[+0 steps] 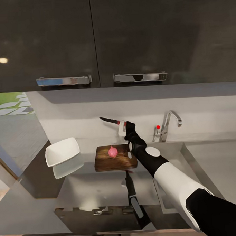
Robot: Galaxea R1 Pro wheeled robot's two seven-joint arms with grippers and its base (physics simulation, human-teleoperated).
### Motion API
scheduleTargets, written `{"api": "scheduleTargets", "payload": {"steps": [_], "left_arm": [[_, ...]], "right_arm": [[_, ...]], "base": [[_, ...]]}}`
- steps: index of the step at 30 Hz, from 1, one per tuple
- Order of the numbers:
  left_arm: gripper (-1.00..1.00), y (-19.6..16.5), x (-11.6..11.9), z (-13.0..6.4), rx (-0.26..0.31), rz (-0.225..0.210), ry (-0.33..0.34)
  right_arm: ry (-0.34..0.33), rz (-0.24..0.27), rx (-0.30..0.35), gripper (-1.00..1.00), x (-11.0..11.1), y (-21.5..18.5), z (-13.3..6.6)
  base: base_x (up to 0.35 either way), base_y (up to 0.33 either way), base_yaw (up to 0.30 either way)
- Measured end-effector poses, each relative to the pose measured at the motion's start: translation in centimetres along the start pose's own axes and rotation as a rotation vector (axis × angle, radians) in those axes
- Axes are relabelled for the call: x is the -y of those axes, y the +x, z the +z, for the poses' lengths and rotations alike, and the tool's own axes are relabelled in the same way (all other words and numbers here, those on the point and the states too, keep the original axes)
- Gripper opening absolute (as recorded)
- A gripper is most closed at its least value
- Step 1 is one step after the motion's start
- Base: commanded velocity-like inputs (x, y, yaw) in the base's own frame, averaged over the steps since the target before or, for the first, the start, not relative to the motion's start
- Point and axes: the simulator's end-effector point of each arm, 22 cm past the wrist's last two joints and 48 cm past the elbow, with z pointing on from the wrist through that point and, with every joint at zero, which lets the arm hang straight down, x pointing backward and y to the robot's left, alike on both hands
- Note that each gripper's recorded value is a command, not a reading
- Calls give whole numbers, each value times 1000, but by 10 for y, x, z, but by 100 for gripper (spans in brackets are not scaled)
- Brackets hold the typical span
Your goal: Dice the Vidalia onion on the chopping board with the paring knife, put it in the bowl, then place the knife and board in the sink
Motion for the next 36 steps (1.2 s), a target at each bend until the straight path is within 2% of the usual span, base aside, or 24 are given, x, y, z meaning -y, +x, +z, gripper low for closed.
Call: {"api": "scheduleTargets", "payload": {"steps": [10, 11, 13, 18, 23, 31, 36], "left_arm": [[100, 2, -7, 1, -5, -2, -9], [100, 2, -8, 1, -4, -2, -10], [100, 2, -8, 1, -4, -2, -10], [100, 3, -7, 1, -4, -2, -8], [100, 2, -6, 1, -4, -2, -7], [100, 1, -7, 1, -2, -2, -8], [100, 2, -7, 1, -3, -2, -8]], "right_arm": [[86, -46, 22, -100, 28, -11, -4], [198, -225, 15, -100, 49, -13, -7], [227, -248, 20, -100, 41, -13, -9], [259, -280, 39, -100, 24, -17, -13], [258, -283, 62, -100, 19, -21, -14], [225, -288, 66, -100, 4, -17, -11], [169, -295, 92, -100, -21, -14, -9]], "base": [[0, 0, 0], [0, 0, 0], [0, 0, 0], [-6, 0, 0], [-167, 0, 0], [-120, 0, 0], [-14, 0, 0]]}}
